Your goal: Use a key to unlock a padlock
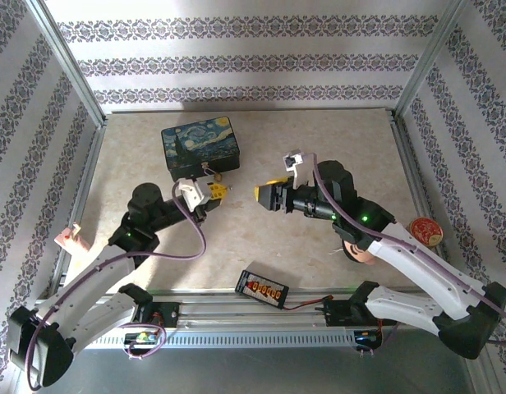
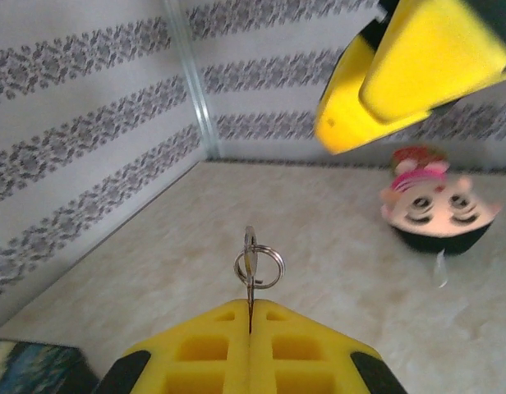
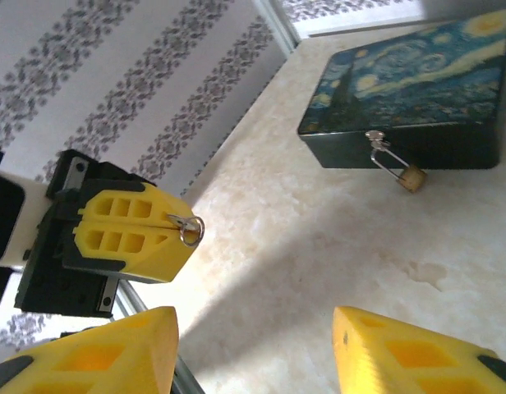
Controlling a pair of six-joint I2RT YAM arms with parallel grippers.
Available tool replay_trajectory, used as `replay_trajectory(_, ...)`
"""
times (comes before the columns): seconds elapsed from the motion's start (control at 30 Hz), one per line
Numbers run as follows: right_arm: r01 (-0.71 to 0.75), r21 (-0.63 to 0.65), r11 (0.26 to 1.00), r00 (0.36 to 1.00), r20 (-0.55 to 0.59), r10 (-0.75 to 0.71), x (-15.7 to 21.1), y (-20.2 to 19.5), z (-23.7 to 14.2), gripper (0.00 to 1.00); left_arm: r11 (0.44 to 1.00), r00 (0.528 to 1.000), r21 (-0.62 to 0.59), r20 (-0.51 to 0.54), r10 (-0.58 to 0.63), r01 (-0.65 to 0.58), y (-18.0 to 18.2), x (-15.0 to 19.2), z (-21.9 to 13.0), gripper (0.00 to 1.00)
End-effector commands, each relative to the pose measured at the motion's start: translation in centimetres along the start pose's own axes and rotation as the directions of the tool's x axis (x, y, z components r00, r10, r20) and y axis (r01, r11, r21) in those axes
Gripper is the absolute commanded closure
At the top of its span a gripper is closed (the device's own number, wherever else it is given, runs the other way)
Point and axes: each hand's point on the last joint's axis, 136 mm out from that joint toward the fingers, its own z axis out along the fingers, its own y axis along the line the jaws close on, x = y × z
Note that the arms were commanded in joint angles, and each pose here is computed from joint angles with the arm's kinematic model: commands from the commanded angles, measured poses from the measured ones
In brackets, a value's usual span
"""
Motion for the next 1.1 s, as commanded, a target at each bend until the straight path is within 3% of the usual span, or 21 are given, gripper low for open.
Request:
replay_trajectory(0.0,-0.109,0.062,0.992,0.994,0.009,0.109,-0.6,-1.5,0.2,0.48,0.990,0.981,-0.023,-0.138,0.134,-0.138,0.9,1.0,0.6,1.00)
replay_trajectory(0.13,-0.173,0.082,0.982,0.985,0.005,0.173,-0.3,-2.8,0.9,0.48,0.938,0.924,0.053,-0.157,0.348,-0.344,-0.2,1.8,1.3,1.00)
replay_trajectory(0.3,-0.244,0.057,0.968,0.970,0.020,0.243,-0.6,-3.5,1.1,0.44,0.771,0.767,0.043,-0.079,0.637,-0.635,-0.9,2.1,2.0,1.00)
replay_trajectory(0.57,-0.303,-0.093,0.948,0.953,-0.035,0.301,-0.4,-2.1,1.7,0.36,0.556,0.554,-0.017,-0.110,0.825,-0.831,0.1,1.7,3.5,1.00)
replay_trajectory(0.67,-0.312,-0.110,0.944,0.950,-0.064,0.307,0.1,-1.7,2.0,0.48,0.485,0.489,-0.064,-0.116,0.865,-0.872,0.1,1.2,3.9,1.00)
replay_trajectory(0.8,-0.334,-0.115,0.935,0.941,-0.086,0.326,0.7,-1.8,2.6,0.55,0.435,0.445,-0.108,-0.108,0.889,-0.894,-0.3,0.5,4.2,1.00)
replay_trajectory(1.07,-0.340,-0.134,0.931,0.938,-0.115,0.326,1.3,-1.3,3.7,0.59,0.450,0.462,-0.129,-0.081,0.883,-0.884,-0.8,-0.2,4.2,1.00)
